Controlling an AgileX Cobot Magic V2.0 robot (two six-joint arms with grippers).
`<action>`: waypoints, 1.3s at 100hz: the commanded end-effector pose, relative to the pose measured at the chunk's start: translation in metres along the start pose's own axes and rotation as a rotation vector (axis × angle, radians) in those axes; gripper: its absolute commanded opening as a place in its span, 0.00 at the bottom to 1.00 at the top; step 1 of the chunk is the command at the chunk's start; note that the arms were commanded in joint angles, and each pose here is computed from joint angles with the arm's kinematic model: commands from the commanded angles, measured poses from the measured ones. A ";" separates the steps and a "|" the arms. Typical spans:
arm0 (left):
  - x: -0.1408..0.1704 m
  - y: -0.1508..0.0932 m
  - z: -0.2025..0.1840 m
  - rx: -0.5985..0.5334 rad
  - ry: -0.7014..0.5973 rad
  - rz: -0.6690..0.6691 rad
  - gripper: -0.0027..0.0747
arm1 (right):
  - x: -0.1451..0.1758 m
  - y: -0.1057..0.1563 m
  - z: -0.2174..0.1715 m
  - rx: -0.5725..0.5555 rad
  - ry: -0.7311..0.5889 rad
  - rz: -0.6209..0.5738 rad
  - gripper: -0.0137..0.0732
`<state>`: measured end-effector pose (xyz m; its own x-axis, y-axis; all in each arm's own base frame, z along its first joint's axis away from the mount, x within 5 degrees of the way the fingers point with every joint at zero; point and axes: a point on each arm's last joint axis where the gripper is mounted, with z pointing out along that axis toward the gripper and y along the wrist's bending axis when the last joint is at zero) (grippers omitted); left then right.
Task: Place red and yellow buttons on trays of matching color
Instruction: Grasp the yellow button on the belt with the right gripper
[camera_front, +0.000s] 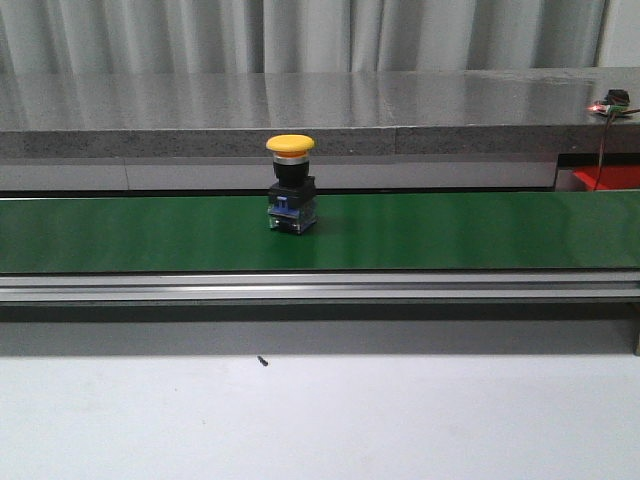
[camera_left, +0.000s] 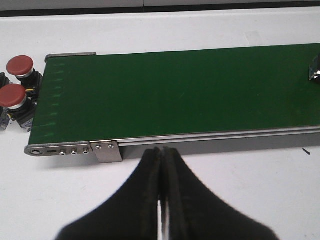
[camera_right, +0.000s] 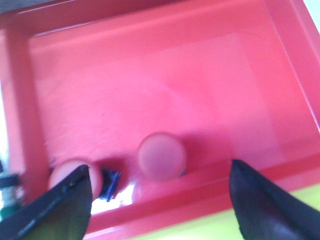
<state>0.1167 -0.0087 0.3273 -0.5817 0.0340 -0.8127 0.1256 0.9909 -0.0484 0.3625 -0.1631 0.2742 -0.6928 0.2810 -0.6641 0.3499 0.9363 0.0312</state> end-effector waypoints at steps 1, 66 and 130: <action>-0.013 -0.001 -0.006 -0.003 -0.099 -0.002 0.01 | -0.015 0.007 -0.042 -0.002 -0.138 -0.012 0.80; -0.013 -0.001 -0.006 -0.003 -0.099 -0.002 0.01 | 0.025 0.125 -0.116 -0.276 -0.019 -0.486 0.80; -0.013 -0.001 -0.006 -0.003 -0.099 -0.002 0.01 | 0.075 0.234 -0.105 -0.502 0.061 -0.820 0.80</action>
<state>0.1167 -0.0087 0.3273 -0.5817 0.0340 -0.8127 0.1256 0.9909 -0.0484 0.3218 0.0930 0.2986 -0.6960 -0.5057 -0.5097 -0.5529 0.8304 -0.0690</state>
